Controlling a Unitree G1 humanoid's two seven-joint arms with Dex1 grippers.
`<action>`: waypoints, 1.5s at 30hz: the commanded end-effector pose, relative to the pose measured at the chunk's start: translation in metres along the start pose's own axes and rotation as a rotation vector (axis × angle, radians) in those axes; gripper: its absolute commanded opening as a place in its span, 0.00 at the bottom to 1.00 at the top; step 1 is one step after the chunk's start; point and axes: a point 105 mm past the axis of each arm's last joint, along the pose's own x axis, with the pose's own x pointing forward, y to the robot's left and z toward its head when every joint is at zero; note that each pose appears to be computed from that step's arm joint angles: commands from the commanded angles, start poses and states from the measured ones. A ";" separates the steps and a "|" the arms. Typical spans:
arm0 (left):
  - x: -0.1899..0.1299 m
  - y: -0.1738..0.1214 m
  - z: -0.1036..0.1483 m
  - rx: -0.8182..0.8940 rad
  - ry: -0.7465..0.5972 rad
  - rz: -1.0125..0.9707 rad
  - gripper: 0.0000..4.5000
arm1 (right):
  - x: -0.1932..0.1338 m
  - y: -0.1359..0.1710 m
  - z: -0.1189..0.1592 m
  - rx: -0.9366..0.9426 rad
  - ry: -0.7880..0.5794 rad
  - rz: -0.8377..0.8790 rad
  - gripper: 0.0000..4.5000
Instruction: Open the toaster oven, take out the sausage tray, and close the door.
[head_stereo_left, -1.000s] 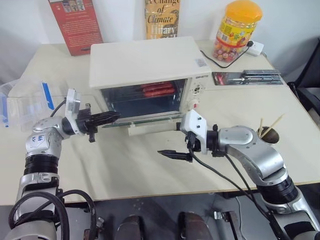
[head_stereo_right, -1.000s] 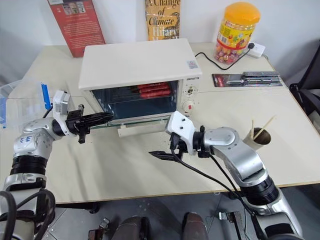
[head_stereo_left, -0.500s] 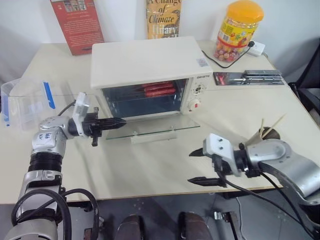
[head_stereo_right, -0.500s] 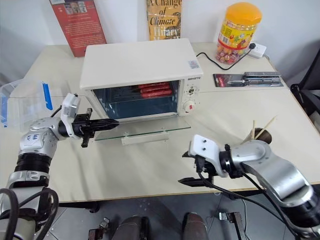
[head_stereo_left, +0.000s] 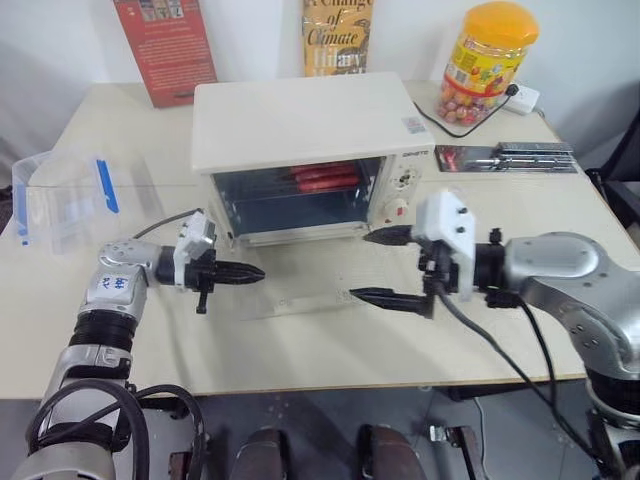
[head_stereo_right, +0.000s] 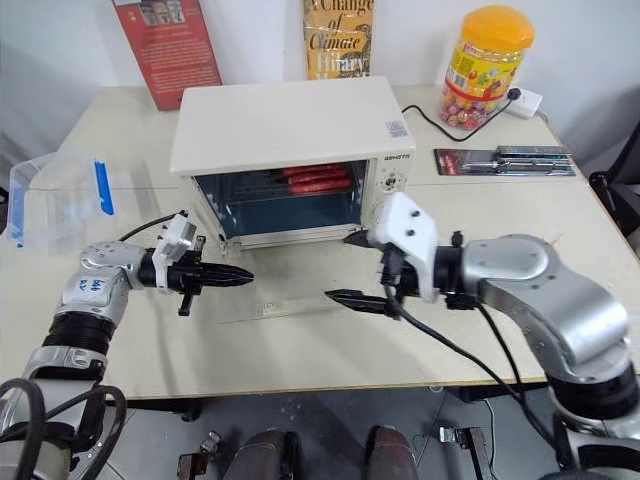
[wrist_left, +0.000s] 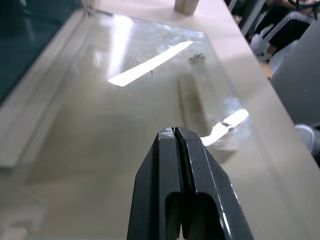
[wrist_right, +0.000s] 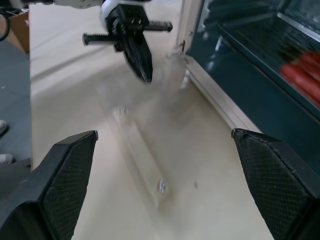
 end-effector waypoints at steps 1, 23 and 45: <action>-0.001 -0.005 -0.011 0.058 0.090 -0.005 0.00 | 0.033 -0.012 0.008 -0.107 -0.016 -0.075 1.00; -0.045 -0.019 0.041 -0.054 -0.475 0.521 0.93 | 0.134 -0.082 -0.004 -0.560 0.106 -0.408 1.00; -0.054 -0.020 0.051 -0.069 -0.538 0.598 1.00 | 0.149 -0.109 -0.020 -0.624 0.163 -0.453 0.96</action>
